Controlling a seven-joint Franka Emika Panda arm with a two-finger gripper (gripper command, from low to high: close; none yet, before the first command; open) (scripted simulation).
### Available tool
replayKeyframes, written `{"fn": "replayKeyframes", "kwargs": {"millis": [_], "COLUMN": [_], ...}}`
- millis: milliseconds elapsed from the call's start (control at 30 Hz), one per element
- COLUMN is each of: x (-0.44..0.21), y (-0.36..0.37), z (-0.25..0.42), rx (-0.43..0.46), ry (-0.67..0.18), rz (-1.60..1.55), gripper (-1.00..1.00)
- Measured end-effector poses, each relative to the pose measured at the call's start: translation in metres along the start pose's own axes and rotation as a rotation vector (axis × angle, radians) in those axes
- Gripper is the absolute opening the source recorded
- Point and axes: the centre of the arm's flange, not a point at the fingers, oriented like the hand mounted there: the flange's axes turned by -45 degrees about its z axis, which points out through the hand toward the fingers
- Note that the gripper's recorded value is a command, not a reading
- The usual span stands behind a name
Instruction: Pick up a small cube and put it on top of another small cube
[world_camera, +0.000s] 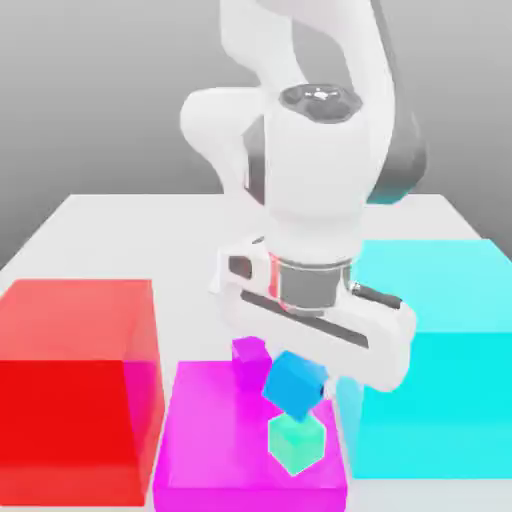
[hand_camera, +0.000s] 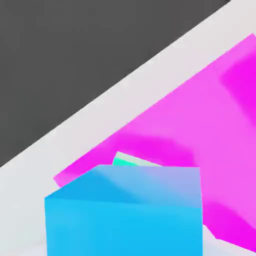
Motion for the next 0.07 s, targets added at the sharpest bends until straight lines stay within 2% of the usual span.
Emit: {"fn": "replayKeyframes", "kwargs": {"millis": [67], "x": [0.0000], "y": [0.0000], "z": [0.0000], "rx": [0.000], "ry": [0.000], "rz": [0.000], "gripper": [1.00]}}
